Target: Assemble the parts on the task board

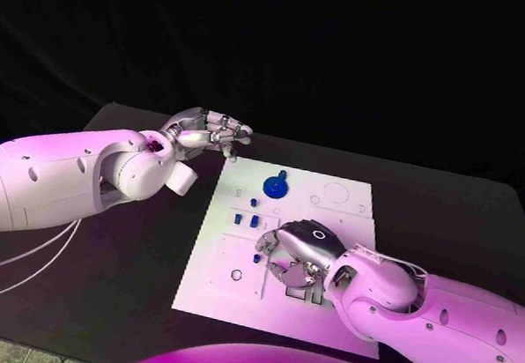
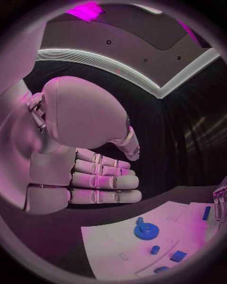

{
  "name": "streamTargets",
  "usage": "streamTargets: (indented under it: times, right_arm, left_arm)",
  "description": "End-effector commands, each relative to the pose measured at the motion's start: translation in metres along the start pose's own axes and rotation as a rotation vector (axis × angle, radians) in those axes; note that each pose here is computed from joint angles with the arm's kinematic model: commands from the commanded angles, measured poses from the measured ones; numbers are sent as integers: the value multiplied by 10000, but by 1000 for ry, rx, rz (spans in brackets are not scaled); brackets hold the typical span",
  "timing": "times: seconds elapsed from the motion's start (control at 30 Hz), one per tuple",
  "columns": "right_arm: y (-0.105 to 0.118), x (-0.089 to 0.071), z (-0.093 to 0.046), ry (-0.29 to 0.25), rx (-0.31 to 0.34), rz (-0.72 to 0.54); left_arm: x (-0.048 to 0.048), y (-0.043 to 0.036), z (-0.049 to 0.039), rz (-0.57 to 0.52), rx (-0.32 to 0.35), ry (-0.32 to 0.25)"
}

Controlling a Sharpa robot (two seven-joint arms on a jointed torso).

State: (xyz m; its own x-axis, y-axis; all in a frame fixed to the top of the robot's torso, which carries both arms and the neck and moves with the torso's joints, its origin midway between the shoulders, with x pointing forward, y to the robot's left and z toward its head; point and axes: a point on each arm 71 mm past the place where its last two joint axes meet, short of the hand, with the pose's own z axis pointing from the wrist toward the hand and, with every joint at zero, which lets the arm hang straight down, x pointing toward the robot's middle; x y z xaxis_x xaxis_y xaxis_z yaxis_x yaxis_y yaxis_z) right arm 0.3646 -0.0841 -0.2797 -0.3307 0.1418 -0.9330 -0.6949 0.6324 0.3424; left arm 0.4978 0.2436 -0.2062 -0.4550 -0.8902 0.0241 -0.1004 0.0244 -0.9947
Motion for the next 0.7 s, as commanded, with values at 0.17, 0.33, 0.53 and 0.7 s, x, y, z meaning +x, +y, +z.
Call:
streamTargets:
  times: [0.17,0.33,0.53,0.7]
  right_arm:
    - [-67,-253,-130,-75,30,0]
    - [-238,-500,-252,-76,85,6]
    - [-499,-649,-359,-27,158,-19]
    - [-638,-672,-416,14,190,-49]
  left_arm:
    - [14,-3,-1,-11,-1,20]
    - [9,-1,-5,-11,-2,21]
    - [15,5,-3,-12,-3,25]
    - [17,10,-4,-12,-2,26]
